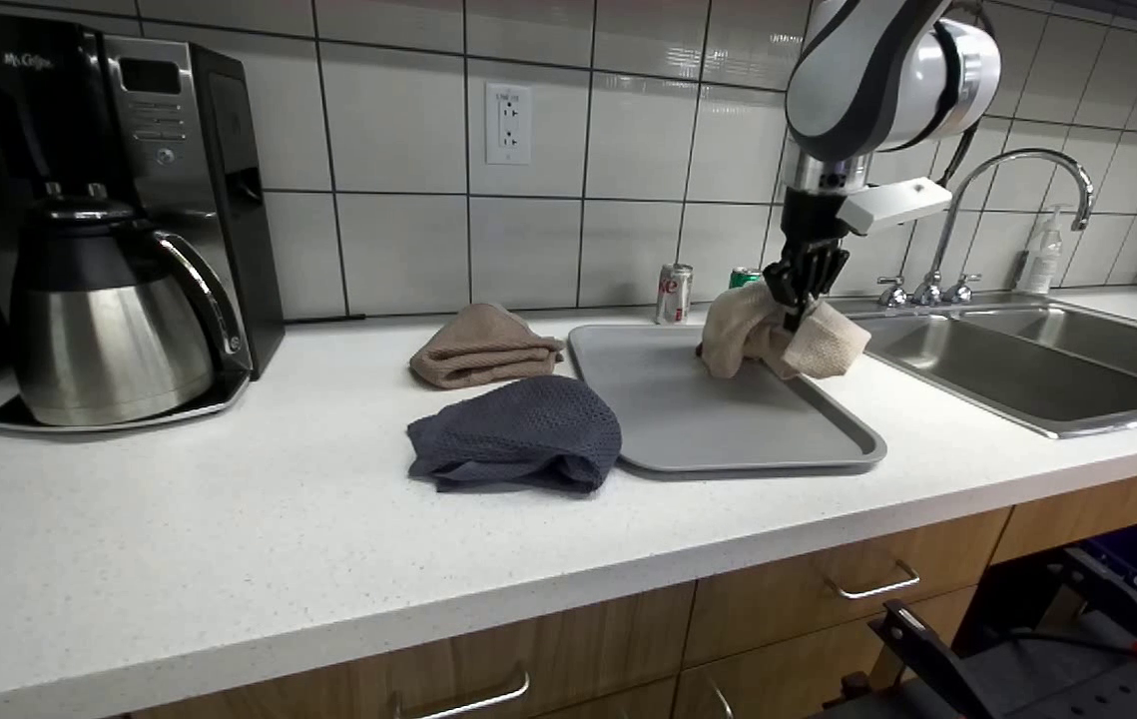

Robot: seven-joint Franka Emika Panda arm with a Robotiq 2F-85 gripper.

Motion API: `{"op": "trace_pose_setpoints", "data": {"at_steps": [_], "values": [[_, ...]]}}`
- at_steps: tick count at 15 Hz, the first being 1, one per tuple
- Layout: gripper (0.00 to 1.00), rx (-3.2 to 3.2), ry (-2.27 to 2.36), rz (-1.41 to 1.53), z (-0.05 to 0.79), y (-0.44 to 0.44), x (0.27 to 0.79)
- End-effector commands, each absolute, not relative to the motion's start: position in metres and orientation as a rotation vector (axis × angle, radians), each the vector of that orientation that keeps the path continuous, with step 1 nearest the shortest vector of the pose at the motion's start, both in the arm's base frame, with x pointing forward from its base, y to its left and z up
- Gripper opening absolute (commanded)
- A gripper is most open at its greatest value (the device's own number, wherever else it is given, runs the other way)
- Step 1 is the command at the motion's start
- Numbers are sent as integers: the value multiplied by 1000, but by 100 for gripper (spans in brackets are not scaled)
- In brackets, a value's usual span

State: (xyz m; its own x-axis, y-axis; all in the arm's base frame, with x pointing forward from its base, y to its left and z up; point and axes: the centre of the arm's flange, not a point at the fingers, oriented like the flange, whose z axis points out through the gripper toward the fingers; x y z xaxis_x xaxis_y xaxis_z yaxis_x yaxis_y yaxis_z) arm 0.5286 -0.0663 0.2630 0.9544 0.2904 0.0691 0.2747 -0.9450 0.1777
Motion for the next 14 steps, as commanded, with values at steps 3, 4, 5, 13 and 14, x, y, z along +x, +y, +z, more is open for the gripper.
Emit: {"op": "trace_pose_setpoints", "data": {"at_steps": [3, 4, 5, 13, 14], "values": [[2, 2912, 428, 144, 256, -51, 549], [2, 2910, 431, 143, 255, -49, 551], [2, 2907, 432, 141, 253, -47, 553], [2, 2892, 432, 121, 237, -39, 561], [2, 2892, 431, 117, 236, -39, 562]]}}
